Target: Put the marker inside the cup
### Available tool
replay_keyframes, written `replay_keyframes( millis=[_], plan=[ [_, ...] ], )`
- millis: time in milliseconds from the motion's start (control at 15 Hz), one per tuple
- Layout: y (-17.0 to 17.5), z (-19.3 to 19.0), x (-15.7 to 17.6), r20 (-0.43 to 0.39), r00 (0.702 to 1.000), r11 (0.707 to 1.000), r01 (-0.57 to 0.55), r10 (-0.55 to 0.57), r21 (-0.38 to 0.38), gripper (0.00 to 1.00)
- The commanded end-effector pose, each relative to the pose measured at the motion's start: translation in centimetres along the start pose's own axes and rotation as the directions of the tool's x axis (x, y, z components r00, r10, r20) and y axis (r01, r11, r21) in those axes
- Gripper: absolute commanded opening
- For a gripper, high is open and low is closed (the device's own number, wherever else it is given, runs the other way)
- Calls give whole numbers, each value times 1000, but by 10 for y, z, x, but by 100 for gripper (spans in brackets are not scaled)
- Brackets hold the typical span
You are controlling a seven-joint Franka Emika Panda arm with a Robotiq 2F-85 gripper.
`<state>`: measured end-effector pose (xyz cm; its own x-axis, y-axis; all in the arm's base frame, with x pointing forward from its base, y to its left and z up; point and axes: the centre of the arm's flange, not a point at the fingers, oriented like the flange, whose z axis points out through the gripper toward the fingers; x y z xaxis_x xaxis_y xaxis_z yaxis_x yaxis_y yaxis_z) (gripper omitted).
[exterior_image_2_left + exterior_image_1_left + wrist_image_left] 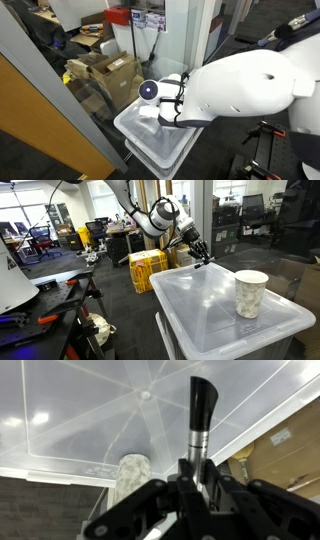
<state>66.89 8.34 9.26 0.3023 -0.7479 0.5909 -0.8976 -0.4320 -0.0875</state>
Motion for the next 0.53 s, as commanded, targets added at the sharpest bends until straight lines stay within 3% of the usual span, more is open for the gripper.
replay_keyframes(
  millis=[0,467],
  plan=[
    [13,-19,7,-83,996,999,-42,41,-10,5],
    [23,-29,32,-205,971,991,-131,120,-38,5]
  ],
)
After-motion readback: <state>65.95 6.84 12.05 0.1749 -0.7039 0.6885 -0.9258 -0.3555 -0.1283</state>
